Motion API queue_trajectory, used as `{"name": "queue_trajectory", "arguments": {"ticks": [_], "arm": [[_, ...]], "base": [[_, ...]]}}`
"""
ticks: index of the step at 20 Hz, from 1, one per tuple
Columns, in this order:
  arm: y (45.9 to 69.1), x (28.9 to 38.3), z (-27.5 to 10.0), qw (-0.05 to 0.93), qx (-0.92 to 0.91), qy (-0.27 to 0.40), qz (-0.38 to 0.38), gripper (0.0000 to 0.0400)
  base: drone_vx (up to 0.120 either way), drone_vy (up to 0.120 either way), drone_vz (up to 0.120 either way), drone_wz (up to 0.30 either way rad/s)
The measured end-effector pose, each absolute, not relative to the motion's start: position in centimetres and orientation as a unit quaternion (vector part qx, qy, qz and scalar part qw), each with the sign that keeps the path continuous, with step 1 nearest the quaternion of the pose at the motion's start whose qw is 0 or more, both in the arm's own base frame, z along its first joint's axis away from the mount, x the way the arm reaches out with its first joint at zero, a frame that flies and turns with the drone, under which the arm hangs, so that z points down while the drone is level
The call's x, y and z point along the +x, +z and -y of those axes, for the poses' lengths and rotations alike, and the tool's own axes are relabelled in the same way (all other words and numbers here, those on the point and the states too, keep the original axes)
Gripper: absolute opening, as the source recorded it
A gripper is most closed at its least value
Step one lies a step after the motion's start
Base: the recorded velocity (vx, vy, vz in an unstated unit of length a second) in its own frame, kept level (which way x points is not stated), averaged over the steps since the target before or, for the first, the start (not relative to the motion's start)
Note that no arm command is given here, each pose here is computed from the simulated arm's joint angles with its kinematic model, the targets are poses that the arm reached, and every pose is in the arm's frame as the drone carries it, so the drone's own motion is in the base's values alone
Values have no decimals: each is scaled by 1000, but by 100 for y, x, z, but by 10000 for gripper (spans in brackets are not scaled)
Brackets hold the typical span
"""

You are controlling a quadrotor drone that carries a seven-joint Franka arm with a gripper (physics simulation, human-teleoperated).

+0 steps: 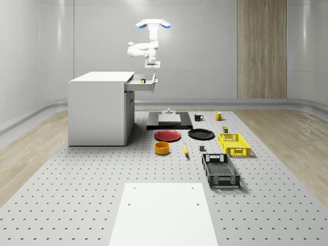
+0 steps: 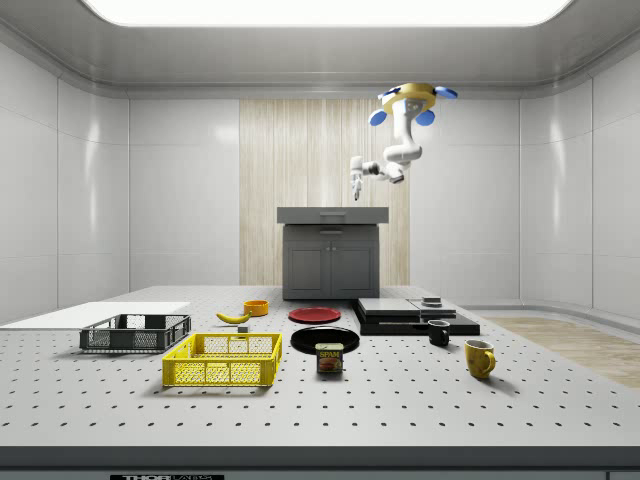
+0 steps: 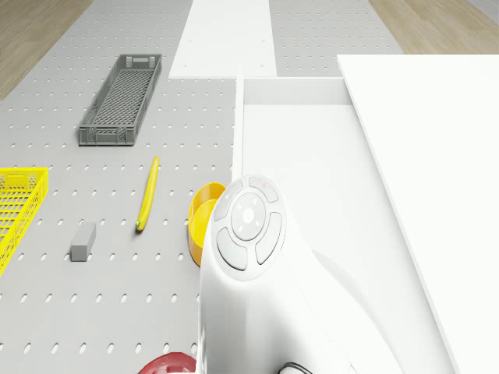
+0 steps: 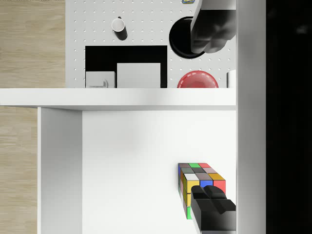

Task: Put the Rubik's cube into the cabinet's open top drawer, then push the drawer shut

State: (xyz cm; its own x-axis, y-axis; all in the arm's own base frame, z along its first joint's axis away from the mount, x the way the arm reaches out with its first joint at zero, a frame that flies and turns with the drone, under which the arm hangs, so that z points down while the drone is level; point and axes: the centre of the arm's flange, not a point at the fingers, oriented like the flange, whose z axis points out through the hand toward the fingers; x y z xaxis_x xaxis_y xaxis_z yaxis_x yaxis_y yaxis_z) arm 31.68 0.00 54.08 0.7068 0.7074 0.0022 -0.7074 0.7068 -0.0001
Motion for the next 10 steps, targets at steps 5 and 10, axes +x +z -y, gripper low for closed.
{"name": "queue_trajectory", "arguments": {"ticks": [5, 10], "arm": [[5407, 3168, 0, 924, 0, 383, 1, 400], [5407, 3168, 0, 924, 0, 383, 1, 400]], "base": [[0, 120, 0, 0], [0, 120, 0, 0]]}}
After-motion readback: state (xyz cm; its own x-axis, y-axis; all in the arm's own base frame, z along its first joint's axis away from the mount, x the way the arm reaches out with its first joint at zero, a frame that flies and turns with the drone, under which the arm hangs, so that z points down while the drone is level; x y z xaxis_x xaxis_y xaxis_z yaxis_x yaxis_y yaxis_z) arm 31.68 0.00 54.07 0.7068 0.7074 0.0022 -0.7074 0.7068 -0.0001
